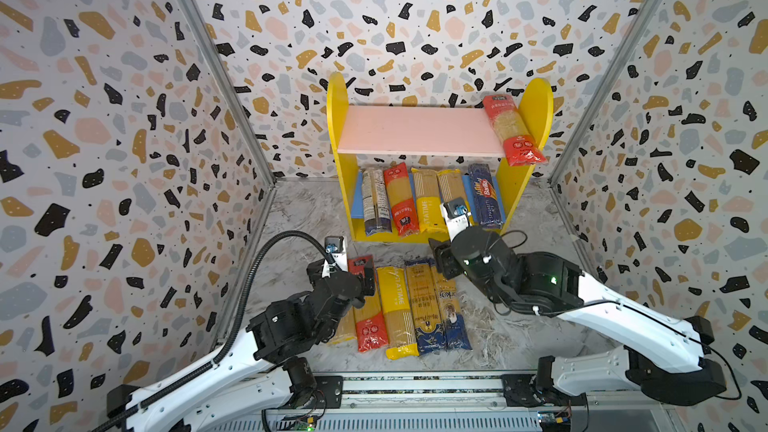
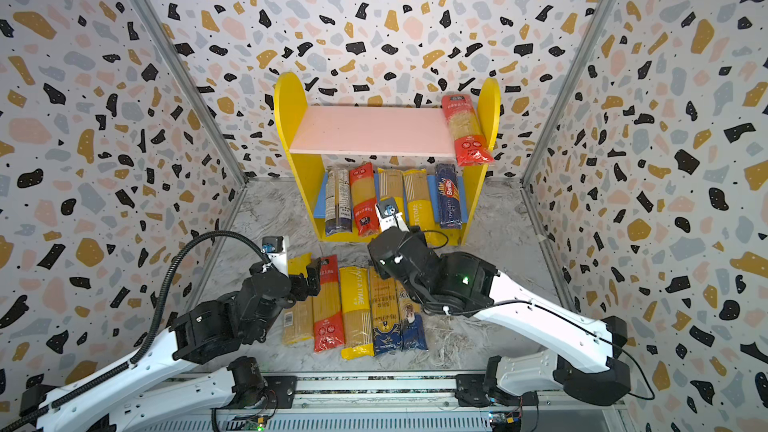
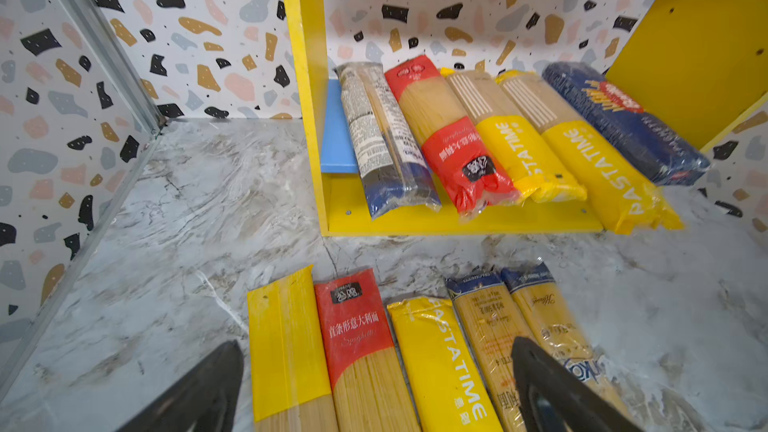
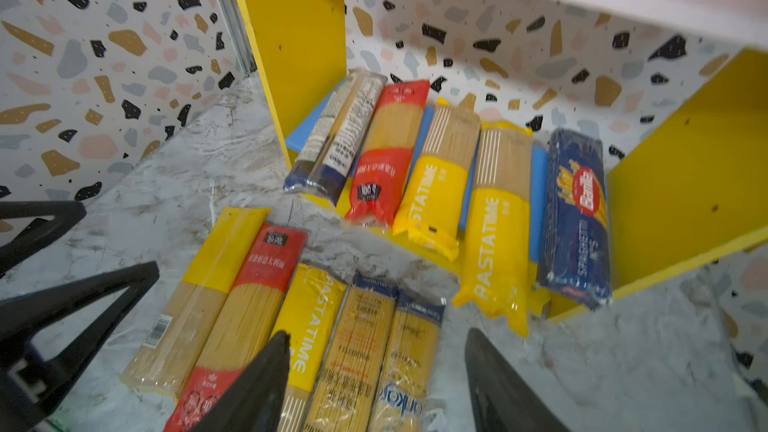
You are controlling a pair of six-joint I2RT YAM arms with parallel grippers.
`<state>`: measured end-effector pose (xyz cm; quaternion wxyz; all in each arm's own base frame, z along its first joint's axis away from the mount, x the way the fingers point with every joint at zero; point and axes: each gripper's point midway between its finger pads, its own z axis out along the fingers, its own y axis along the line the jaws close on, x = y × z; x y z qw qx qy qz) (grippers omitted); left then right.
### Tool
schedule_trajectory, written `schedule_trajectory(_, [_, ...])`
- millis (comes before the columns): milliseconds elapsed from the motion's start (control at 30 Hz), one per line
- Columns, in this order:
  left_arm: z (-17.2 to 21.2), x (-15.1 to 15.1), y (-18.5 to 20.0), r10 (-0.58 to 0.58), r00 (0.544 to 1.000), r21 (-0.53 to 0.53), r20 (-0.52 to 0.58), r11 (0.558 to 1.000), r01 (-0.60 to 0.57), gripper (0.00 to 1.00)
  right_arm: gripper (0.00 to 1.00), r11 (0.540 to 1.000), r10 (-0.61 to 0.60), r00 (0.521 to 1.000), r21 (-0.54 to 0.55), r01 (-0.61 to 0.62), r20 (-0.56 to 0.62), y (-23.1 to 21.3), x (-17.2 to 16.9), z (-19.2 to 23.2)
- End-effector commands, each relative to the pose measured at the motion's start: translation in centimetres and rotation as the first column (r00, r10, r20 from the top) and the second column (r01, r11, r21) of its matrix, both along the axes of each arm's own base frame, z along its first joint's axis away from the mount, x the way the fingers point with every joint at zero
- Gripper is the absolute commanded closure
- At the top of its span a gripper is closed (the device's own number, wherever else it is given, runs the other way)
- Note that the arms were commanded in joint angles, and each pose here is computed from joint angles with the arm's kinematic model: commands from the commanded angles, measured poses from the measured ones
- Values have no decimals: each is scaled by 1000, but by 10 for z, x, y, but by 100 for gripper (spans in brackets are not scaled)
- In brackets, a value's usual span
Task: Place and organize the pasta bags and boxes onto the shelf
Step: 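Withdraw the right gripper from the shelf back over the table bags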
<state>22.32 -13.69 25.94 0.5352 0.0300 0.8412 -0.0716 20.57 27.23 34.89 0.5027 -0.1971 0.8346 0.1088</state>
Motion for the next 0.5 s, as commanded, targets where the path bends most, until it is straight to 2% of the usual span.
schedule_trajectory(0, [-14, -3, -9, -24, 999, -49, -37, 999, 22, 1, 32, 995, -77, 994, 60, 82, -73, -19, -22, -28])
schedule_trajectory(100, [-26, -5, -15, -43, 997, -84, -62, 996, 37, 1, 31, 996, -63, 988, 52, 71, -143, -24, -44, -64])
schedule_trajectory(200, [-36, -8, -19, -52, 995, -115, -80, 992, 43, 0, 29, 994, -101, 974, 14, 106, -202, -37, -54, -103])
schedule_trajectory(467, [-51, -16, -37, -88, 992, -121, -86, 990, 77, 0, 21, 984, -162, 933, 15, 176, -320, -61, -60, -182])
